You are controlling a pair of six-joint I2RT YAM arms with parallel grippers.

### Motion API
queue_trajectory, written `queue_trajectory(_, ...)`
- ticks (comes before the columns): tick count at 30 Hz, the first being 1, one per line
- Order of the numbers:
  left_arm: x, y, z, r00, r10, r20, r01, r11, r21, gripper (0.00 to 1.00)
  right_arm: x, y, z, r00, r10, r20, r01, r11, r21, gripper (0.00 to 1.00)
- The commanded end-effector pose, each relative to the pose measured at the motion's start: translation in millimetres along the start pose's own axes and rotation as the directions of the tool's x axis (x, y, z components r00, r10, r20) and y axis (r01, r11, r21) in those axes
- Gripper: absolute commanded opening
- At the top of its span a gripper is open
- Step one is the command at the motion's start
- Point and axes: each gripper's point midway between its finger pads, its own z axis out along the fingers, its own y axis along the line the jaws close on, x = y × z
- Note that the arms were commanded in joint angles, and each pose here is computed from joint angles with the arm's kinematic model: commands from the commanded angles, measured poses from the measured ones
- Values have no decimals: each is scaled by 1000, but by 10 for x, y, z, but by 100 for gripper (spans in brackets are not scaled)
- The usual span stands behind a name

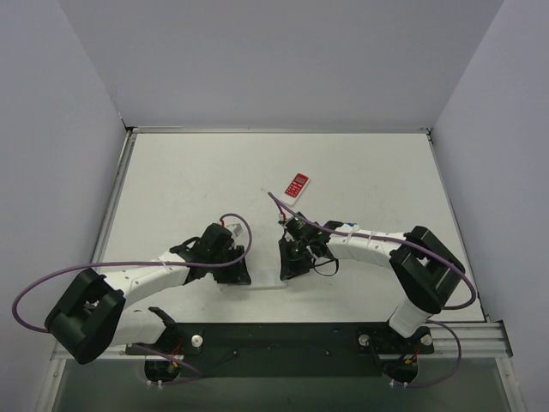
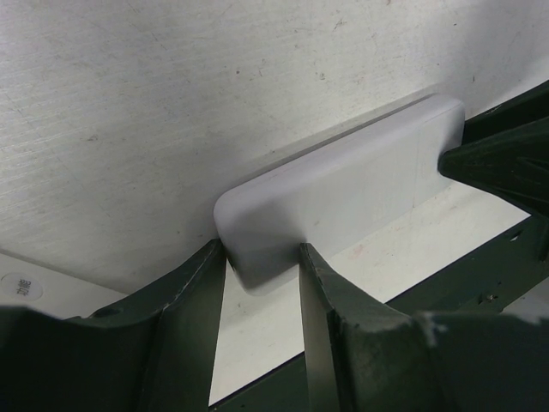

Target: Load the batteries into the remote control

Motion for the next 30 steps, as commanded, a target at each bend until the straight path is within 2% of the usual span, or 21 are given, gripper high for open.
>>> queue_trajectory(1,104,-355,106,996,78,-47,-70,987,145,42,99,215,171,995,-86,-50,84,996,-40,9)
queue_trajectory(6,95,-453,107,993,106,-46,-97,982,160,43,53,245,153,994,-104,-41,103,994,-24,8)
queue_trajectory(9,5,-377,80,996,91,-3,-90,990,112,48,-51,195,59,995,-96,15,96,995,0,8)
queue_trajectory(14,-278,-164,12,988,93,127,-92,996,-16,55,-360,169,-247,982,-98,162,95,995,30,25)
queue_trajectory(18,-558,-45,-102,972,72,225,-58,996,-67,68,-631,-18,-524,958,-93,270,67,992,105,38)
queue_trajectory(19,-667,-26,-151,965,57,258,-40,997,-70,70,-695,-29,-627,949,-94,302,64,992,108,44)
queue_trajectory(22,-898,-67,-329,937,43,346,-25,998,-57,77,-890,-239,-873,924,-70,375,16,989,145,55)
queue_trajectory(25,-1175,-77,-605,891,33,453,-8,998,-57,84,-1043,-524,-1161,888,-46,457,-53,978,202,60)
queue_trajectory(27,-1364,-66,-891,840,24,541,11,998,-61,86,-1087,-708,-1353,860,-39,508,-101,964,244,61)
queue_trajectory(28,-1420,-49,-999,818,31,574,13,997,-72,87,-1133,-832,-1574,822,-32,569,-143,955,260,63)
queue_trajectory(30,-1560,19,-1356,738,29,674,55,993,-103,89,-1143,-1041,-1940,751,-31,660,-227,925,303,64)
